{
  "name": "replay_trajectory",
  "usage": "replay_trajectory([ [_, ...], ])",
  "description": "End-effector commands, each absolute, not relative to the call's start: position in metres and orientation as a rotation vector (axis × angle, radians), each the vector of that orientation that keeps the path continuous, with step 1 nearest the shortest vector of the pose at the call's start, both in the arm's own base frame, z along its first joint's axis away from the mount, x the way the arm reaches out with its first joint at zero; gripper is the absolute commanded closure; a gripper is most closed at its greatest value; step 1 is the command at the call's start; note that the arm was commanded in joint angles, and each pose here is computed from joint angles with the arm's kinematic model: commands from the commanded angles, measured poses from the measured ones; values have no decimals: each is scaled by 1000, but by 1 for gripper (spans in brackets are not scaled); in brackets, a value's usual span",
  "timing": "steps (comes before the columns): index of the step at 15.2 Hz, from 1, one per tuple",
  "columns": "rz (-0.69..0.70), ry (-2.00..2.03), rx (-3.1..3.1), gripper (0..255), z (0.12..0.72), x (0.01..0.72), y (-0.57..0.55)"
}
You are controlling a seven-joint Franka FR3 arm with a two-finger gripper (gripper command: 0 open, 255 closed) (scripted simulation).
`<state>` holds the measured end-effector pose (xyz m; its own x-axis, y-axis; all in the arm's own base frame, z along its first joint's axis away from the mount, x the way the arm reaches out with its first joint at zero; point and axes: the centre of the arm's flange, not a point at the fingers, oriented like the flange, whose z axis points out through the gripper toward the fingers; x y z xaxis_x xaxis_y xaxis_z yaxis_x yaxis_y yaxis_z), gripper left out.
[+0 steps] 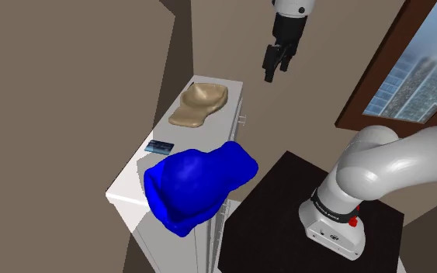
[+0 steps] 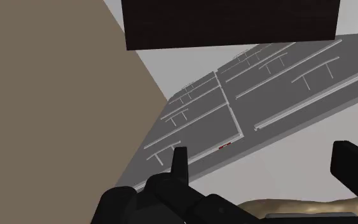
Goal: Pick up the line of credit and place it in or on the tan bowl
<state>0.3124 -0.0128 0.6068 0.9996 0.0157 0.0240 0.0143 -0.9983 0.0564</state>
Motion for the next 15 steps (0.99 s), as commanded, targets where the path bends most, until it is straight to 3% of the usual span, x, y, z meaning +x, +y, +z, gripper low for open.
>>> replay_trajectory([
  [1,38,23,3085,0,607,312,-13],
  [15,417,365,3125,0,506,374,93],
])
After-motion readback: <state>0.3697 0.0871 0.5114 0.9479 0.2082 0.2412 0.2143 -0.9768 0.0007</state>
